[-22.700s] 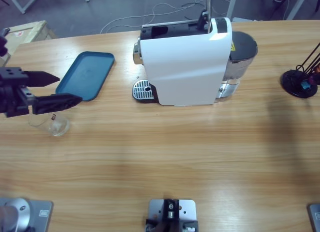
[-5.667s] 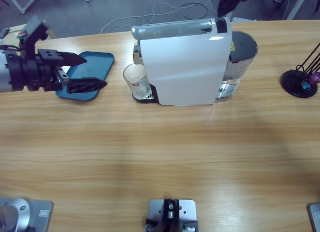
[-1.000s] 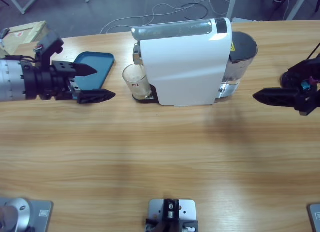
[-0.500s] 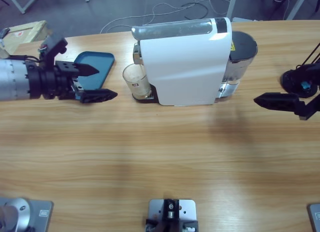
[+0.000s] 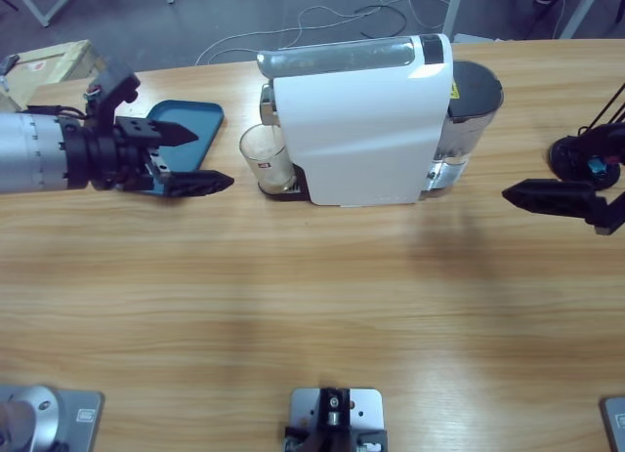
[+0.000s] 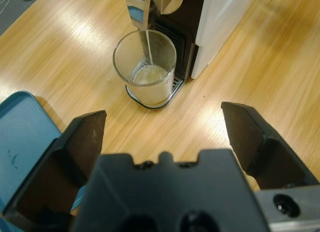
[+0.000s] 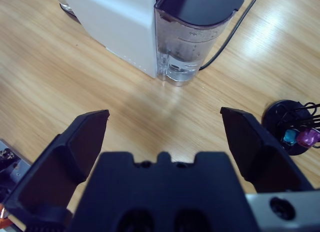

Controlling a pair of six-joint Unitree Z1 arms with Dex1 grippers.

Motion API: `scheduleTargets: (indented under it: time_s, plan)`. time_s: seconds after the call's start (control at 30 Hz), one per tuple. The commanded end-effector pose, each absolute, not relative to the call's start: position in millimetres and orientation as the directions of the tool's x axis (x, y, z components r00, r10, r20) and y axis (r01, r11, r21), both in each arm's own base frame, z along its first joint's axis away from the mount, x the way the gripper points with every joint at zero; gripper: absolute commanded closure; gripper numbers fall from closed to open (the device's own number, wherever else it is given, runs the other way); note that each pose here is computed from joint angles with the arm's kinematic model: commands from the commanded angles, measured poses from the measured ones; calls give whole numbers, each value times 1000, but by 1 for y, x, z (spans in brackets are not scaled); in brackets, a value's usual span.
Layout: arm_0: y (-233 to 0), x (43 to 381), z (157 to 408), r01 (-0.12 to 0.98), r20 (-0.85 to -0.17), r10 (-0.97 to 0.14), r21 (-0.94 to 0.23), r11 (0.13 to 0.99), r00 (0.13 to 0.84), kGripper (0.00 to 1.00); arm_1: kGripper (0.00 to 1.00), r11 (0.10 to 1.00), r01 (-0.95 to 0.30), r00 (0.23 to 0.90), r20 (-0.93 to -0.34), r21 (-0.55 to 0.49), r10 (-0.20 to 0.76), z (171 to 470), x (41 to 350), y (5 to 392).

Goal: Pour coffee

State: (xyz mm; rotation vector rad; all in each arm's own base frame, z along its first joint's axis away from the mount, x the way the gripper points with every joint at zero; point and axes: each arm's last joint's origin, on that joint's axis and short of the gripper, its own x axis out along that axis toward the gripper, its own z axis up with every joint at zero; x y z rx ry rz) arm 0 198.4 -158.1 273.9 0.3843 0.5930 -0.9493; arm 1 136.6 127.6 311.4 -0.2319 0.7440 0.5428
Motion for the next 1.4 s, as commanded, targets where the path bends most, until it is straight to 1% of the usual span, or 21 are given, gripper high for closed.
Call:
scheduleTargets:
  time_s: [0.03,0.1,0.2,0.23,0.27,0.33,0.43,0.5,0.6,0.73,0.9,1.07,1.3,1.4]
  plan:
    - [-160,199,253,858,-653,-637,37,512,409,4,0,830,-558,604,-694,-19,390,308,126,119]
    - [-163,203,250,854,-640,-639,52,518,427,4,0,828,-560,598,-701,-19,389,308,123,116]
    - [-171,215,242,855,-623,-652,55,515,433,4,0,827,-562,588,-714,-22,381,307,119,113]
    - [-174,217,240,861,-616,-664,48,506,424,4,0,827,-562,585,-717,-23,378,307,119,112]
    - [-176,215,237,881,-602,-698,20,472,388,4,0,827,-562,585,-718,-23,378,307,119,112]
    - [-175,220,235,897,-578,-735,-11,442,355,4,0,826,-563,585,-716,-22,380,308,120,113]
    - [-175,234,228,909,-541,-765,-4,417,348,4,0,826,-564,575,-730,-26,370,304,121,115]
    - [-173,243,223,909,-527,-770,13,416,360,4,0,826,-563,569,-739,-29,362,299,121,114]
    - [-172,255,214,906,-525,-762,44,420,379,4,0,826,-562,562,-749,-34,352,293,118,111]
    - [-177,264,200,910,-526,-762,58,411,378,4,0,825,-564,558,-752,-32,352,289,117,111]
    - [-182,266,189,936,-488,-813,28,350,319,4,0,824,-566,557,-751,-30,355,286,123,116]
    - [-181,263,180,940,-502,-812,5,341,297,4,0,825,-565,555,-753,-29,353,283,129,122]
    - [-184,269,172,937,-488,-814,23,350,315,4,0,825,-564,555,-753,-28,353,282,128,122]
    - [-184,269,173,936,-481,-816,28,351,321,4,0,825,-564,554,-755,-29,352,282,128,122]
